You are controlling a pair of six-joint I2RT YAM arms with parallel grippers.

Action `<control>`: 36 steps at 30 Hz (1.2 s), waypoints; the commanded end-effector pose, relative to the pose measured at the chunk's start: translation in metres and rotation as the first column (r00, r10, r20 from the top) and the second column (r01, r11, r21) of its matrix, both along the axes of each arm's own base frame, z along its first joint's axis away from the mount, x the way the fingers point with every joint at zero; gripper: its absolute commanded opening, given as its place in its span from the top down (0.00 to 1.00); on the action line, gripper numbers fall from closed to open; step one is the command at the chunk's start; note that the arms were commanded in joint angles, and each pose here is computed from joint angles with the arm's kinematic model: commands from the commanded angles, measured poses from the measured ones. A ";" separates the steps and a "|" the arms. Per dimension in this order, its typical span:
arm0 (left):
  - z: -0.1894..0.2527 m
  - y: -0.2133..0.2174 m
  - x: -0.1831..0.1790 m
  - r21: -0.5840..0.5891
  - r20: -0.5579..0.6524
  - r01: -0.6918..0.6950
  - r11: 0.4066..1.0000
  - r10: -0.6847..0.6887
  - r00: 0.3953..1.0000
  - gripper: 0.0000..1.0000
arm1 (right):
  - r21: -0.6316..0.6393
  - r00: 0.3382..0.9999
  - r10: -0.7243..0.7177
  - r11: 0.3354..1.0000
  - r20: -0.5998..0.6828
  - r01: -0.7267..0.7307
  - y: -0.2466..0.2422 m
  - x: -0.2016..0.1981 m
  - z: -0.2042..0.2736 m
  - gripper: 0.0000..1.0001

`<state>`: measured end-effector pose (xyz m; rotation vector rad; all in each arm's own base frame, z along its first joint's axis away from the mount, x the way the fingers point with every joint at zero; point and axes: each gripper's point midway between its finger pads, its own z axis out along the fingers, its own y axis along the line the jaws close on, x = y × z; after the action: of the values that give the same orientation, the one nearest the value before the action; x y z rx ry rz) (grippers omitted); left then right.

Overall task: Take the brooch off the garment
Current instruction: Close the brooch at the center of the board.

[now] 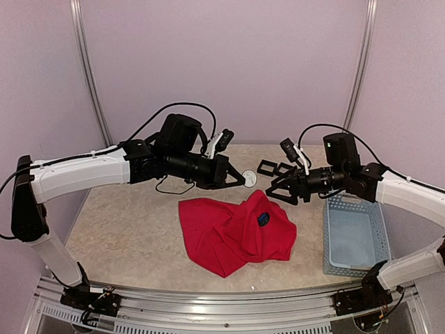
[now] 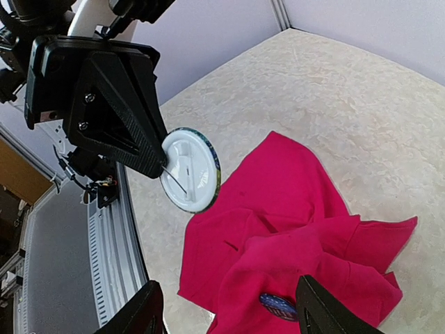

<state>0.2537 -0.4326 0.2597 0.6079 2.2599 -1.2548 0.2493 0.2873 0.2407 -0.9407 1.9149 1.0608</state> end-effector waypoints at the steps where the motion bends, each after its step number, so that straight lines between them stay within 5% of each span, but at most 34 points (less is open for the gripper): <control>1: 0.032 -0.019 -0.025 -0.116 0.017 0.129 0.985 -0.128 0.992 1.00 | 0.129 0.988 0.156 0.980 -0.009 -0.153 0.001 -0.026 0.038 0.33; 17: 0.032 -0.030 -0.050 -0.179 -0.019 0.255 0.950 -0.262 0.965 1.00 | 0.201 0.937 0.323 0.934 -0.131 -0.294 0.001 -0.041 0.059 0.35; 28: 0.032 -0.036 -0.048 -0.181 -0.018 0.273 0.945 -0.281 0.960 1.00 | 0.162 0.933 0.324 0.940 -0.155 -0.300 0.005 -0.039 0.050 0.54; 36: 0.033 -0.039 -0.044 -0.184 -0.019 0.261 0.948 -0.269 0.963 1.00 | 0.157 0.922 0.347 0.934 -0.170 -0.322 0.011 -0.042 0.044 0.58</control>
<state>0.2086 -0.4653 0.2833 0.8276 2.1539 -1.5794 0.2117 0.2928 0.2828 -1.1211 1.8589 1.4874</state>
